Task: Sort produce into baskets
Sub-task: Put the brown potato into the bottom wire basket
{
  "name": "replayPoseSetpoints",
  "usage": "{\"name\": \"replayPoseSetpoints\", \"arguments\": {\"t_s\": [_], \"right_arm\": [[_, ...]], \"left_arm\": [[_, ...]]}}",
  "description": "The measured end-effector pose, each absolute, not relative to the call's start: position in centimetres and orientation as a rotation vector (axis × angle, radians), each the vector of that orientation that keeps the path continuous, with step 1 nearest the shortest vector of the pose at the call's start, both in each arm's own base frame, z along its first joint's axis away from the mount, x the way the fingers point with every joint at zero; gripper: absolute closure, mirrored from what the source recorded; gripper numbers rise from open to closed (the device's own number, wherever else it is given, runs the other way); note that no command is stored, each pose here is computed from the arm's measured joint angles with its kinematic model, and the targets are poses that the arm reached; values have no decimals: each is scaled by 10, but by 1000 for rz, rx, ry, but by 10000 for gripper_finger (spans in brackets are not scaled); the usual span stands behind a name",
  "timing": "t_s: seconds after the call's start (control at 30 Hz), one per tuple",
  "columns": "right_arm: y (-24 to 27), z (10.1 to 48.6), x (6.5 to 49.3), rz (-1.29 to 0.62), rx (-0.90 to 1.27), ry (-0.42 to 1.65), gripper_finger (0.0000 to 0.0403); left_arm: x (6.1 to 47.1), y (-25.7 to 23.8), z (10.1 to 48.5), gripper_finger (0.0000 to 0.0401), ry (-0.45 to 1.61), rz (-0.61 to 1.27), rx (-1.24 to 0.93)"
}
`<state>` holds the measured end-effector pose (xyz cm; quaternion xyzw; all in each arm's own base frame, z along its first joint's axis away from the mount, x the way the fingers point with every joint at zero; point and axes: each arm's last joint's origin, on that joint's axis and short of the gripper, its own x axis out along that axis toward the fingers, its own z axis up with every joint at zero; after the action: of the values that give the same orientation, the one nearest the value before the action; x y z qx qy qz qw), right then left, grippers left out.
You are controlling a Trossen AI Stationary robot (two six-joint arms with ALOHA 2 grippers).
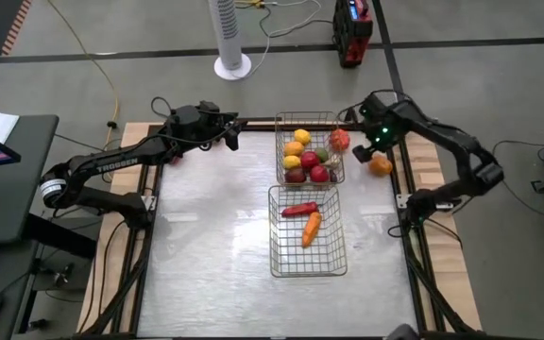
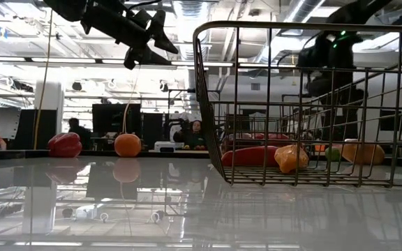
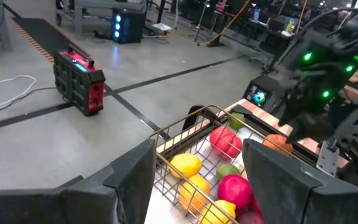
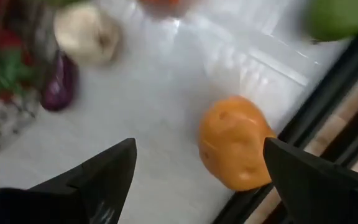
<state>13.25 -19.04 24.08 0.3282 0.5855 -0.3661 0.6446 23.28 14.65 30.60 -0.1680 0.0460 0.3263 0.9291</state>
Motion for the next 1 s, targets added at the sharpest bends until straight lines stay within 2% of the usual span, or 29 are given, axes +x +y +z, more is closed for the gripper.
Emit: {"name": "replayPoseSetpoints", "arguments": {"t_s": [0.13, 0.27, 0.77, 1.0], "right_arm": [[-193, 223, 140, -766, 645, 1528, 26], [-197, 212, 143, -713, 563, 1628, 26], [-212, 189, 145, -720, 604, 1679, 44], [-216, 170, 147, -706, 643, 1780, 56]], "left_arm": [[233, 146, 306, 175, 94, 669, -346], [233, 146, 306, 175, 93, 669, -349], [232, 146, 303, 175, 128, 673, -341], [232, 146, 300, 175, 163, 677, -350]]}}
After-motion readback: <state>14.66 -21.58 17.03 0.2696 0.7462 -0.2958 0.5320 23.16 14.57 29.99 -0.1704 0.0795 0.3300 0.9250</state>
